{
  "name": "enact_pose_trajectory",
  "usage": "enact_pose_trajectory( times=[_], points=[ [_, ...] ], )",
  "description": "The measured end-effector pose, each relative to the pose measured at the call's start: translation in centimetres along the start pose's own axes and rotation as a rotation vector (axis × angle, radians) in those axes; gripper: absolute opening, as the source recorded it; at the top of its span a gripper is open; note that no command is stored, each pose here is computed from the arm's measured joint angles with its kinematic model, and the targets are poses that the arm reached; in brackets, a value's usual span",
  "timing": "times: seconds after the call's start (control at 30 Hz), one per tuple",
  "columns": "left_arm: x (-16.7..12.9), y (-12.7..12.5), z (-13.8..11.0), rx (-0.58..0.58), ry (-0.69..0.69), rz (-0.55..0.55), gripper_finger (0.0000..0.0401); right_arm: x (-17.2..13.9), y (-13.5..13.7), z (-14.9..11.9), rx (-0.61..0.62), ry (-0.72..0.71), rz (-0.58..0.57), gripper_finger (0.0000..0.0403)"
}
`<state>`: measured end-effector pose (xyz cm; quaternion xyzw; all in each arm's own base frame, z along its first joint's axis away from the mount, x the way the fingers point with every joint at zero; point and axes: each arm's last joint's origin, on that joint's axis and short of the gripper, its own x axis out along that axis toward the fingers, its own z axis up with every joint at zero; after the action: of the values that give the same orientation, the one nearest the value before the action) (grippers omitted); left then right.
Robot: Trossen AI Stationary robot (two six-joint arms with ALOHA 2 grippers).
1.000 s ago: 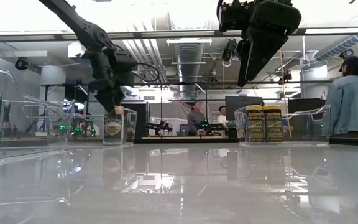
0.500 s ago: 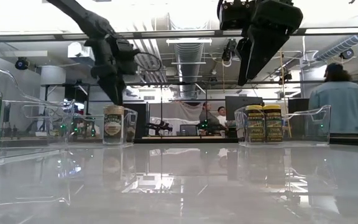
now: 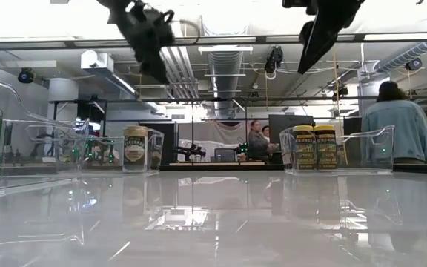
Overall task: Sort spices by type
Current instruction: Put the gold seasoning bottle into the top left transparent bin
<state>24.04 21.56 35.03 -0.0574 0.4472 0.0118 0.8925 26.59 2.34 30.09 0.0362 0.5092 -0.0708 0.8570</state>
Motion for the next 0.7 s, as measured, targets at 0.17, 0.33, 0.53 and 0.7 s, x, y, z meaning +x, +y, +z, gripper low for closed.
enact_pose_trajectory(
  times=[0.17, 0.33, 0.53, 0.7],
  points=[
    [-0.7, -4.9, 2.3, 0.119, -0.015, -0.075, 0.0280, -0.2, 0.0, 0.0, 0.003, -0.010, 0.003, 0.0359],
    [-1.4, -9.8, 3.3, 0.207, -0.038, -0.149, 0.0276, 0.5, 0.4, 0.0, 0.006, 0.015, 0.001, 0.0359],
    [-1.9, -15.9, 3.2, 0.216, -0.029, -0.261, 0.0276, 1.1, 1.3, -0.1, 0.005, 0.038, 0.010, 0.0359],
    [-2.0, -20.8, 1.9, 0.235, 0.025, -0.330, 0.0276, 1.1, 2.3, -0.2, 0.014, 0.021, 0.031, 0.0359]
  ],
)
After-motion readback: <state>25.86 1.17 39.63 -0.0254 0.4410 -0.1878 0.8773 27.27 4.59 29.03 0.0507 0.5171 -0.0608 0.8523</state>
